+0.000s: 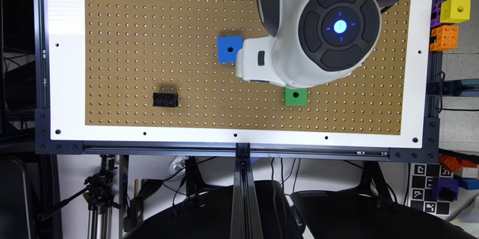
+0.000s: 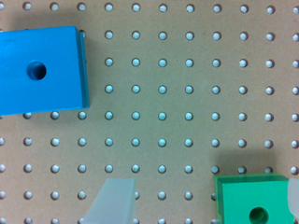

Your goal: Pick up green block.

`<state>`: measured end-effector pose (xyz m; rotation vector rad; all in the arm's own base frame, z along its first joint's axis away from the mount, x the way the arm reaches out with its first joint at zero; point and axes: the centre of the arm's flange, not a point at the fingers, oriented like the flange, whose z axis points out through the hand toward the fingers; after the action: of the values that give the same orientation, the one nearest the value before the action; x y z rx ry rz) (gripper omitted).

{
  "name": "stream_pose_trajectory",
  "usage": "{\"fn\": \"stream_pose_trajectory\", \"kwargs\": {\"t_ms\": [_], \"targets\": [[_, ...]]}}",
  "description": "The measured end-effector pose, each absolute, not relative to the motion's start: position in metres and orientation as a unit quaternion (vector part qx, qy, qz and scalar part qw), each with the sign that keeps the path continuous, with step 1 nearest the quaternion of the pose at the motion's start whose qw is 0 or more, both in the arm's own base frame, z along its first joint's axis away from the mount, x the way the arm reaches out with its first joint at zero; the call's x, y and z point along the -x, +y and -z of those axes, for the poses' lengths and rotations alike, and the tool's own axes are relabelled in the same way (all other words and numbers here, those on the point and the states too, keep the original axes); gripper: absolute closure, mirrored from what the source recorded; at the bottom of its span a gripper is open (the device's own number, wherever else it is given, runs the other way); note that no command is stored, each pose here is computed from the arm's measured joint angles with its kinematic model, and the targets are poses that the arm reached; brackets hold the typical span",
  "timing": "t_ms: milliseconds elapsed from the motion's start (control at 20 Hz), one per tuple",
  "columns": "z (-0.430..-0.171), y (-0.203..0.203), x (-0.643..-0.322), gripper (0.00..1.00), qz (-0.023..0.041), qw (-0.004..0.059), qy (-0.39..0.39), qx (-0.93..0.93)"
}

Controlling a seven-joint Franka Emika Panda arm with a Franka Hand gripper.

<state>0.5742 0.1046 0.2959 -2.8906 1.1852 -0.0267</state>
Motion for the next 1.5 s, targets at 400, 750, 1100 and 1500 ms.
{"fn": "stream_pose_trajectory", "kwargs": {"t_ms": [400,750,1100,1500], "targets": [[-0.303,0.132,-0.58,0.0,0.0128,0.0212,0.374,0.927],[-0.292,0.151,-0.599,0.0,0.0118,0.0286,0.375,0.926],[-0.28,0.15,-0.6,0.0,0.0057,0.0253,0.377,0.926],[-0.228,0.15,-0.608,0.0,0.0022,0.0276,0.379,0.925]]}}
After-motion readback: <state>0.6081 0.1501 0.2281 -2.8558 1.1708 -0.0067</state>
